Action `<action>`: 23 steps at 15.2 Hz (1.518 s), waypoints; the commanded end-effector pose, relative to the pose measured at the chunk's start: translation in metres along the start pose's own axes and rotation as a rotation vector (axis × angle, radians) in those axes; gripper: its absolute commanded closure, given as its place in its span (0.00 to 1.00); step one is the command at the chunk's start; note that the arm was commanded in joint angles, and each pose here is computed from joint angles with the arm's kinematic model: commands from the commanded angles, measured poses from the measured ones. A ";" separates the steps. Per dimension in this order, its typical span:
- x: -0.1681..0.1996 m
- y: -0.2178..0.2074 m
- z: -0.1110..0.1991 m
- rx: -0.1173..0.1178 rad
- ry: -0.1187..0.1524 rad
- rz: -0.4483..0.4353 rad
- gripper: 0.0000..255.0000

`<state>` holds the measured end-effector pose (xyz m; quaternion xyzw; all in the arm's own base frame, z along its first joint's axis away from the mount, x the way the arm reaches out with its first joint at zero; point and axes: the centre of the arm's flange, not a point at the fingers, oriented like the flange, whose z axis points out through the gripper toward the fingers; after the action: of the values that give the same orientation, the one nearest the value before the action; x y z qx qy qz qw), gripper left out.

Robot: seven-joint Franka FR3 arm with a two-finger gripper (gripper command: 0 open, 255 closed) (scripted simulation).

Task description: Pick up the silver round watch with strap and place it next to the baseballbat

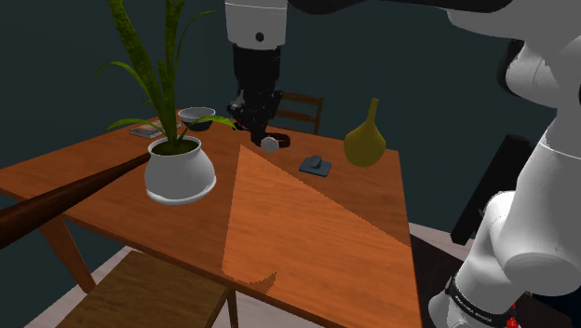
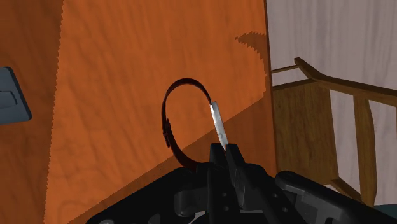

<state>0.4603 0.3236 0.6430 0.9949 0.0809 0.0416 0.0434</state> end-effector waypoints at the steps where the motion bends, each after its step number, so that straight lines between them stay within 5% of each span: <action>1: 0.017 -0.012 -0.001 0.000 -0.001 0.001 1.00; 3: 0.043 -0.031 -0.001 0.000 -0.001 0.001 1.00; 23: 0.035 -0.041 0.104 0.000 -0.001 0.001 1.00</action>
<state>0.4978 0.3612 0.5439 0.9950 0.0805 0.0410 0.0437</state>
